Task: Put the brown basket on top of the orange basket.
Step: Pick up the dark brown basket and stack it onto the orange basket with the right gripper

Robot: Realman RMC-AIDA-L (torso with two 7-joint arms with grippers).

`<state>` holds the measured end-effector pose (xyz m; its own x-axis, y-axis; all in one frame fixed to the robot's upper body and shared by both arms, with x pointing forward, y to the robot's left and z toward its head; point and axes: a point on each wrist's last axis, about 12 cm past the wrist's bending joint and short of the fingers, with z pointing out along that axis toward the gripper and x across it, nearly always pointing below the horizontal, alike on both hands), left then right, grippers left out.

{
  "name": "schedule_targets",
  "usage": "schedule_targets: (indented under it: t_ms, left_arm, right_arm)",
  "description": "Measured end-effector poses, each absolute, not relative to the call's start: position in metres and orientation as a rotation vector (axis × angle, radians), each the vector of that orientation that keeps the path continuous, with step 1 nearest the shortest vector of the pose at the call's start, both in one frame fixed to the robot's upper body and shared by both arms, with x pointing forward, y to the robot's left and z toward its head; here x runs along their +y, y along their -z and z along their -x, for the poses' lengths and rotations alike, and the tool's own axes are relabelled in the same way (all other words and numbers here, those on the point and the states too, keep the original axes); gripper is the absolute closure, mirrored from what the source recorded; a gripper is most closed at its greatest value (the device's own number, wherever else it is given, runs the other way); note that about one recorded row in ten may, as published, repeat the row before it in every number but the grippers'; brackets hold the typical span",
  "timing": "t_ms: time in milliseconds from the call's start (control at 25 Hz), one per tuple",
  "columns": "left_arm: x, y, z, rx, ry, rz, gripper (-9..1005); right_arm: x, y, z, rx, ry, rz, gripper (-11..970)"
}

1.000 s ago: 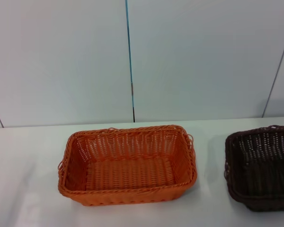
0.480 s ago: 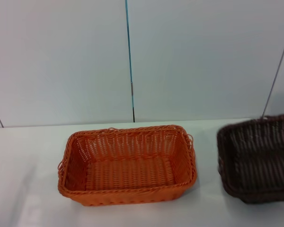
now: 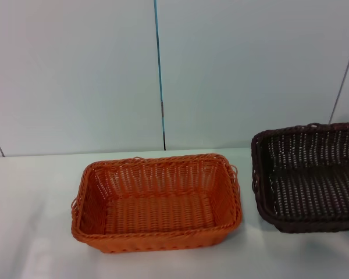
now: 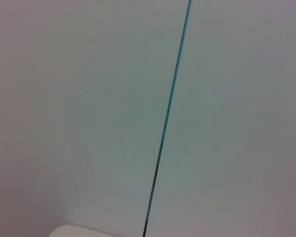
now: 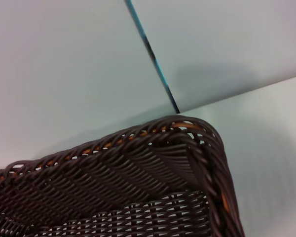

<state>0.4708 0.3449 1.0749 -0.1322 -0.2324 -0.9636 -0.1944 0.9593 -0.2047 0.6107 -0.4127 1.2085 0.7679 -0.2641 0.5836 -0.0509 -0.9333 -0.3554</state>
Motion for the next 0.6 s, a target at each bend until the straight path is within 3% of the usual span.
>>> schedule_targets:
  t_ms: [360, 600]
  left_arm:
    - [0.349, -1.073, -0.467, 1.718, 0.019, 0.336, 88]
    - [0.350, -1.072, -0.469, 1.734, 0.011, 0.326, 87]
  right_arm:
    - [-0.415, -1.218, -0.607, 0.274, 0.988, 2.534, 818]
    - [-0.396, -1.215, -0.617, 0.254, 0.994, 2.504, 817]
